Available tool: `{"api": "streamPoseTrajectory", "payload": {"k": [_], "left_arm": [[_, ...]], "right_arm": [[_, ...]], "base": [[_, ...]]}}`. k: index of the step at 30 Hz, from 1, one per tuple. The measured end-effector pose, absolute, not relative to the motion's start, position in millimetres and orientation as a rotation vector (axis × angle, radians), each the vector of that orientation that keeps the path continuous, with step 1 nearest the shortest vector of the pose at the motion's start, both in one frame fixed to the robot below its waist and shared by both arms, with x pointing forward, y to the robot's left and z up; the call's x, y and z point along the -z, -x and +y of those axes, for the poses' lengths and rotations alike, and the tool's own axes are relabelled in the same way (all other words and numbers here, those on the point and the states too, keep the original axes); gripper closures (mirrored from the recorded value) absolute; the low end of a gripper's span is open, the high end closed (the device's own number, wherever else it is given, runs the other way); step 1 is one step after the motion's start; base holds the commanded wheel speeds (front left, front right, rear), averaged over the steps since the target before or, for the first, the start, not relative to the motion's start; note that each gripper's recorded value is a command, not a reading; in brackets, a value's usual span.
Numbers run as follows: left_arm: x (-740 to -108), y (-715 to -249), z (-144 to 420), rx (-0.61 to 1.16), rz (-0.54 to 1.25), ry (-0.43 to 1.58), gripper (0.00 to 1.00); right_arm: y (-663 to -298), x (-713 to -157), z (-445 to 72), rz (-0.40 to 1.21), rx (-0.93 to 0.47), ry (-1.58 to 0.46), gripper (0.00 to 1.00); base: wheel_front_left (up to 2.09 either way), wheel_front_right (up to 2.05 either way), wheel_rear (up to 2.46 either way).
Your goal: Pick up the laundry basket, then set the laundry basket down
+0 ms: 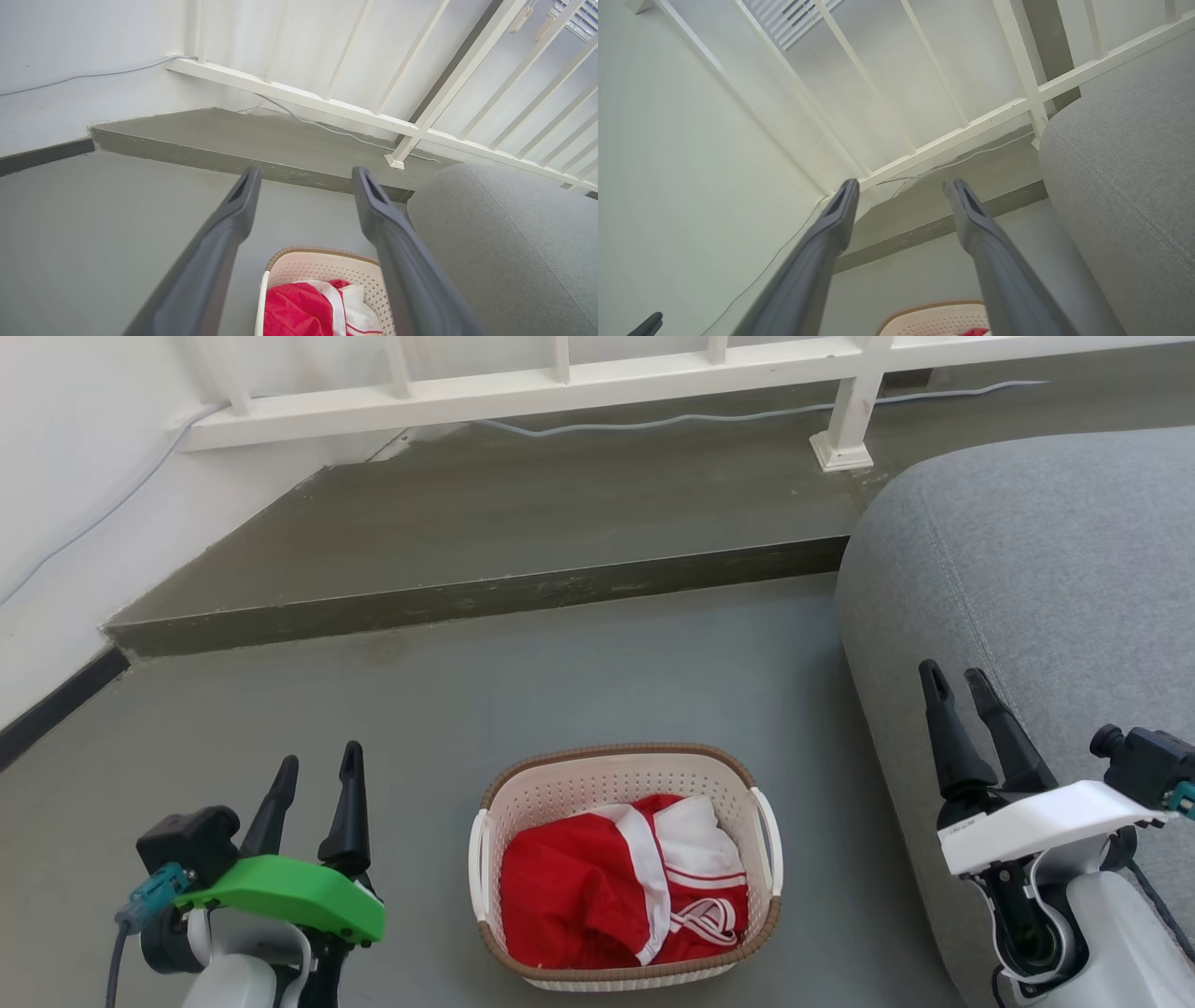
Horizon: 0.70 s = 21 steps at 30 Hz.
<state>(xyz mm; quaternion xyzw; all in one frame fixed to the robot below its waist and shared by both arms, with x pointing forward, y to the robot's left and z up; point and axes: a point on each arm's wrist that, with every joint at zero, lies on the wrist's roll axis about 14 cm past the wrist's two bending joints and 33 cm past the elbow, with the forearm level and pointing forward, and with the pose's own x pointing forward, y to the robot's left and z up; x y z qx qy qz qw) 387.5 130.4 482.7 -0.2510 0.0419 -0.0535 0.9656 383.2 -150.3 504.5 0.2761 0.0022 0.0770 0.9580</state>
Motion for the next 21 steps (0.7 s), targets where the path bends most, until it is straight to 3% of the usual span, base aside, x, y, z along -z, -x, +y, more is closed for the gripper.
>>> {"api": "streamPoseTrajectory", "payload": {"k": [21], "left_arm": [[-499.6, -392.8, 119.2, 0.159, -0.016, 0.243, 0.0]], "right_arm": [[-385.9, -513.3, -131.8, -0.065, -0.233, -0.288, 0.0]], "base": [[0.0, 0.0, 0.0]]}}
